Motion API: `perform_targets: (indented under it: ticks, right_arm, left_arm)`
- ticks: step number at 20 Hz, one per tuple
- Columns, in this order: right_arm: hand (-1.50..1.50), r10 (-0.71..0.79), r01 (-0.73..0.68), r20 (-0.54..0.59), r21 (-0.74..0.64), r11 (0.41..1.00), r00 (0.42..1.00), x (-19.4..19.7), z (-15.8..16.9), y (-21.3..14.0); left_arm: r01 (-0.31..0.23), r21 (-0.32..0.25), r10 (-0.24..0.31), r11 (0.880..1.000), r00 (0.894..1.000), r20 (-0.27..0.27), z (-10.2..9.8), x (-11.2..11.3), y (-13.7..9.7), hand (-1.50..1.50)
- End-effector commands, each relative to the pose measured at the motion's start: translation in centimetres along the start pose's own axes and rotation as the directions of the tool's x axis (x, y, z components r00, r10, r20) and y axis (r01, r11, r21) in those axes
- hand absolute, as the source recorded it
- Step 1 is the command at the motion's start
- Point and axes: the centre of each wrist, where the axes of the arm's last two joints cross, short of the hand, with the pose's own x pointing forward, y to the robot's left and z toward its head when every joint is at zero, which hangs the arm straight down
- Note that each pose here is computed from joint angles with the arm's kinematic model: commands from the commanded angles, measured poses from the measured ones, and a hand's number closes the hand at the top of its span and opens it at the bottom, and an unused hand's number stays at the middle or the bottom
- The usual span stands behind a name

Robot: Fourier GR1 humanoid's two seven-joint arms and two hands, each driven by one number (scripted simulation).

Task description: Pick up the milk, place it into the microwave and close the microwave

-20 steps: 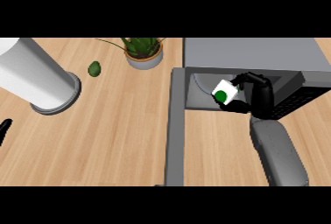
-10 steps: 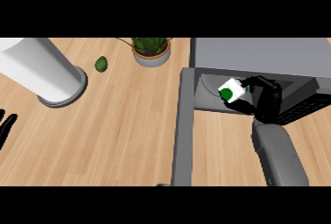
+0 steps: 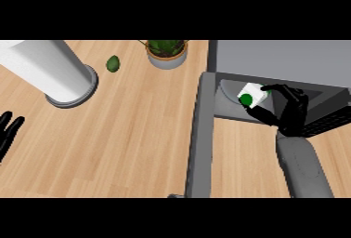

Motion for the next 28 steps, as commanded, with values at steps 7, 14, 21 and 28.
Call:
perform_targets:
  ticks: [7, 14, 21, 28]
  right_arm:
    - [-1.5, -0.054, 0.072, -0.306, 0.049, 0.996, 0.951, -0.1, 0.1, 3.3]
    - [-1.5, -0.109, 0.133, -0.362, 0.042, 0.99, 0.926, 0.1, -0.8, 4.4]
    - [-1.5, -0.069, 0.1, -0.39, 0.059, 0.993, 0.918, -0.9, -1.7, 4.1]
    - [-1.5, -0.092, 0.136, -0.412, 0.08, 0.987, 0.907, -1.3, -1.1, 4.0]
  left_arm:
    - [0.002, -0.056, -0.001, 0.998, 1.0, 0.011, -1.5, -0.3, -1.0, -1.5]
    - [-0.001, -0.08, 0.001, 0.997, 1.0, -0.008, -2.1, -0.7, -1.8, -1.5]
    - [0.014, -0.085, -0.014, 0.996, 1.0, 0.003, -2.5, -0.6, -2.4, -1.5]
    - [-0.017, -0.095, 0.015, 0.995, 1.0, -0.024, -2.3, -1.6, -3.2, -1.5]
